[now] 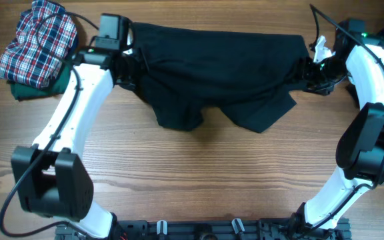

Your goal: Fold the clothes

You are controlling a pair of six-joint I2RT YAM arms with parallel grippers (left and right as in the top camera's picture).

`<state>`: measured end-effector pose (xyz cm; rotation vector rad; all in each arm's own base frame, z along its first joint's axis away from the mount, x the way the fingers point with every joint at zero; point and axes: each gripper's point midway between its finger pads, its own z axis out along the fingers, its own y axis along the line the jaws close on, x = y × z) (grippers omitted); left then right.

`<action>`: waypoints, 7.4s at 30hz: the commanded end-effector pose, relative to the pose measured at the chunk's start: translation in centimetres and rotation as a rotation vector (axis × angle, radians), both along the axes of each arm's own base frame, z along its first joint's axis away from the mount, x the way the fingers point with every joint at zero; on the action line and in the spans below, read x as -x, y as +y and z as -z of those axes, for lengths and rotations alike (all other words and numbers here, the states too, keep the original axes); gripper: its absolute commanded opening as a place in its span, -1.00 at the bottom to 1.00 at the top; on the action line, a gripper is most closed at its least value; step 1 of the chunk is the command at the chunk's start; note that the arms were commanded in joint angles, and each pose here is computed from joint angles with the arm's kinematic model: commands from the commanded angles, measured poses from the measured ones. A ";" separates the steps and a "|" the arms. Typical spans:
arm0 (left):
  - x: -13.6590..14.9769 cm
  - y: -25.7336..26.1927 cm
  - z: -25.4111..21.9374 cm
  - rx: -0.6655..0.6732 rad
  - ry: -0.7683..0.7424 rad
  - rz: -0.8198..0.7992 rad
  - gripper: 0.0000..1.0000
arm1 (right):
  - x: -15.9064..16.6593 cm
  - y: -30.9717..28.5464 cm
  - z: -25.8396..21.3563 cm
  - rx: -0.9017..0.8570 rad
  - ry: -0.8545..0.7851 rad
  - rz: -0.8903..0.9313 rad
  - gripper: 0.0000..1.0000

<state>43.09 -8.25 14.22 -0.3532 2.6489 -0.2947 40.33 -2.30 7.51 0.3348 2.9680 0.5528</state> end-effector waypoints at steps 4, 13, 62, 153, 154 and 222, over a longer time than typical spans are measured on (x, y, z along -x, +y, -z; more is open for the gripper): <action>-0.7 1.9 -2.9 -0.004 -0.079 -0.040 -0.92 | -0.4 1.7 2.6 -0.033 -0.063 -0.035 0.32; -1.1 1.8 -6.5 0.014 -0.192 -0.039 -0.92 | -2.4 2.1 3.9 0.004 -0.170 -0.056 -0.18; -0.7 1.9 -7.0 0.014 -0.196 -0.039 -0.92 | -1.3 -0.2 7.9 0.275 0.006 0.170 -0.14; 5.2 6.1 -30.6 0.081 -0.741 -0.084 -0.92 | 2.5 -4.1 -38.0 0.568 -0.968 0.072 -0.91; 4.8 6.1 -30.3 0.079 -0.733 -0.086 -0.92 | 2.3 -4.0 -37.8 0.561 -0.965 0.066 -0.91; 3.6 6.7 -4.9 -0.005 0.175 -0.124 -0.03 | 1.4 -0.6 -10.6 0.160 -0.068 -0.168 -0.53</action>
